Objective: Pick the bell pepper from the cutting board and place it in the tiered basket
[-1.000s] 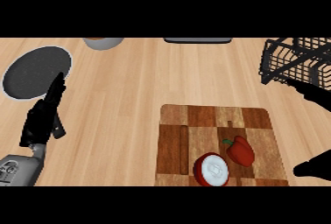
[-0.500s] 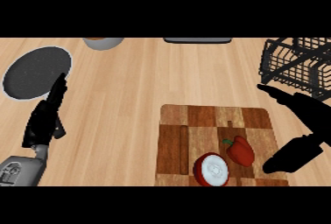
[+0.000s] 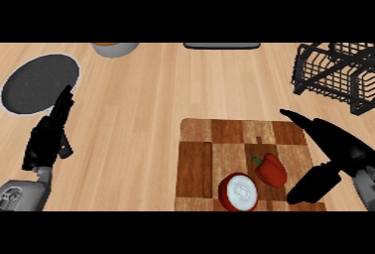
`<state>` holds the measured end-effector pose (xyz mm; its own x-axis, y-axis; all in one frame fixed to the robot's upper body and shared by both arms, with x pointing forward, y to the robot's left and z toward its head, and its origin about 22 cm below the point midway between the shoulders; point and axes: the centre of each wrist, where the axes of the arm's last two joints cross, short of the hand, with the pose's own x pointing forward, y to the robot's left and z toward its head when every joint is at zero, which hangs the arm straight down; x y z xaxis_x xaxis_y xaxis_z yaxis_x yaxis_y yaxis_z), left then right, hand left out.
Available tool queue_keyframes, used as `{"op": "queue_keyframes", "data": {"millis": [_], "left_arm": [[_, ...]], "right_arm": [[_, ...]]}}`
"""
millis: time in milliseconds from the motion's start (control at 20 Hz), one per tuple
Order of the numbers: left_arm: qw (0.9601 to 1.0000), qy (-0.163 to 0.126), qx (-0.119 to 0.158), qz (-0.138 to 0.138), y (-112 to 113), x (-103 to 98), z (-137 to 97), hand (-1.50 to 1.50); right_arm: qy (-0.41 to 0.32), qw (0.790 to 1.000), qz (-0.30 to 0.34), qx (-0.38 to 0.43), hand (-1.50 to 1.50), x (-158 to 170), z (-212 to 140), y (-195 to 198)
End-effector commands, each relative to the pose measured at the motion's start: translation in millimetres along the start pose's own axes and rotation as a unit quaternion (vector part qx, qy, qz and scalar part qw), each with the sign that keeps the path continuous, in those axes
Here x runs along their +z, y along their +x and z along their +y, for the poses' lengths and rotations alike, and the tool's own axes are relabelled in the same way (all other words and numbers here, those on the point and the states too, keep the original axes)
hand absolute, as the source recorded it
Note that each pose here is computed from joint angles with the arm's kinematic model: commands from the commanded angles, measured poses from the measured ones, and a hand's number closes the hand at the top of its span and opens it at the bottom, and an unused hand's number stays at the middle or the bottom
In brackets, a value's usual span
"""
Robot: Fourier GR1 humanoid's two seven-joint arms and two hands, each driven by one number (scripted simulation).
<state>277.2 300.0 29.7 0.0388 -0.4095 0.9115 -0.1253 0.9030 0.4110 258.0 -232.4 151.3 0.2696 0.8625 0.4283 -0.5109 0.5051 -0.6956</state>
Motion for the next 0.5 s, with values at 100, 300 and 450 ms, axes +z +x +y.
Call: {"op": "queue_keyframes", "data": {"millis": [100, 300, 450], "left_arm": [[1.0, -0.001, 0.0, -0.006, 14, 4, 0, 0.0], [1.0, 0.002, -0.002, 0.004, 1, 6, 6, 0.0], [0.9999, -0.015, 0.003, -0.001, 17, 8, 1, 0.0]], "right_arm": [[0.004, 0.998, 0.028, 0.049, -1.5, 8, 7, -10], [-0.021, 0.995, 0.038, 0.085, -1.5, 9, 21, -2], [-0.039, 0.996, 0.032, 0.078, -1.5, 6, 27, 1]]}}
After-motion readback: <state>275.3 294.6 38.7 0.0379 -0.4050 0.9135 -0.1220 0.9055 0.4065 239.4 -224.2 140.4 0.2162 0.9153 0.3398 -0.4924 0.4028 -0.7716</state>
